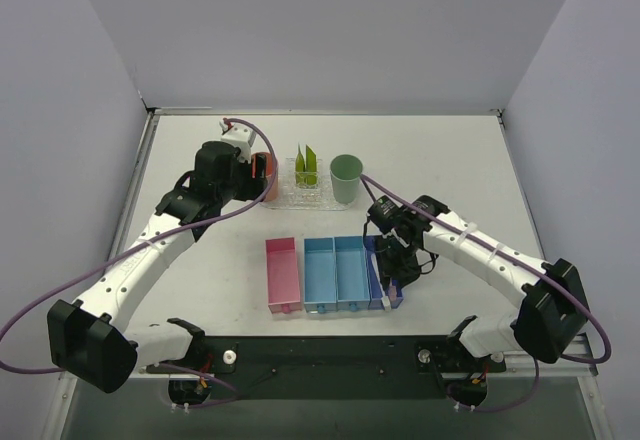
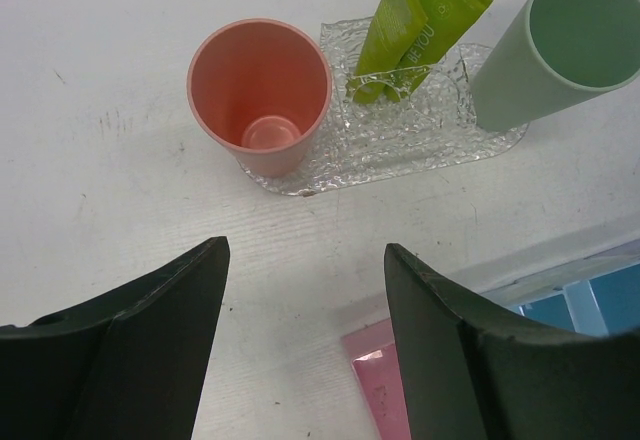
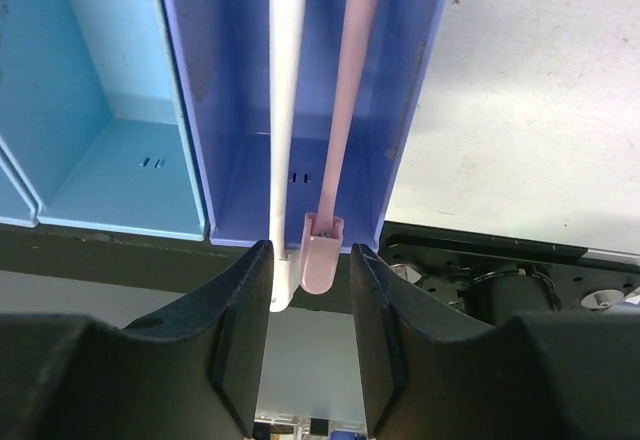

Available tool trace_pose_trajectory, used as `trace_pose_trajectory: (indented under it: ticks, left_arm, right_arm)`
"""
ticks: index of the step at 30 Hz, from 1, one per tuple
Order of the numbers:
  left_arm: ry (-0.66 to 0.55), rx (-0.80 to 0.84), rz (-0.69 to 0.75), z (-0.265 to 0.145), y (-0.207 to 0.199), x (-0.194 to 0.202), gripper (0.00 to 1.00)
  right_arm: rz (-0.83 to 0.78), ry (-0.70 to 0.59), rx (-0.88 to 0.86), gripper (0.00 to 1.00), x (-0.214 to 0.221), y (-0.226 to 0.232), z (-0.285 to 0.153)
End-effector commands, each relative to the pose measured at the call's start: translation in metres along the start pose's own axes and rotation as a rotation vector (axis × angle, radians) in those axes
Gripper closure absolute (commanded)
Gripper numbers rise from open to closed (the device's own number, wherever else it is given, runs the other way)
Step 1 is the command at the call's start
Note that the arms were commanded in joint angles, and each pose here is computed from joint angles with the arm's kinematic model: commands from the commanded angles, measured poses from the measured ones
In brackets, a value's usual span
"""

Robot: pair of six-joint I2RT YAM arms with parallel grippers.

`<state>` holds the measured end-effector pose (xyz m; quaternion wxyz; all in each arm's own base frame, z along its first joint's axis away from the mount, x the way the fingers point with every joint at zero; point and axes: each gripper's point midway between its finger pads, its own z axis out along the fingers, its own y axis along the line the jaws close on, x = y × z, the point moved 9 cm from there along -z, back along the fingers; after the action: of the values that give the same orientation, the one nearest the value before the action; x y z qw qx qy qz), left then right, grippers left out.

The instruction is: Prepare toiletry sets of a toothbrush and toothpaste on the tray

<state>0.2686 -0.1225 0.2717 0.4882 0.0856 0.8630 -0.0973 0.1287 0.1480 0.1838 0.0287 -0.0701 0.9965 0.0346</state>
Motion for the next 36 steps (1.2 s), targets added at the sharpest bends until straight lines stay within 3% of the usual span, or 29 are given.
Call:
trace_pose_trajectory:
  ticks: [1, 27, 36]
  left_arm:
    - [-0.038, -0.001, 0.006, -0.004, -0.001, -0.006, 0.27]
    - [-0.027, -0.008, 0.013, -0.001, -0.001, -0.006, 0.26]
    - [-0.025, -0.01, 0.018, -0.001, -0.002, -0.004, 0.26]
  right_arm:
    - [0.016, 0.041, 0.065, 0.68, 0.008, -0.005, 0.007]
    - [0.023, 0.099, 0.11, 0.79, 0.005, -0.003, 0.021]
    - [0.01, 0.112, 0.105, 0.94, 0.003, -0.001, 0.011]
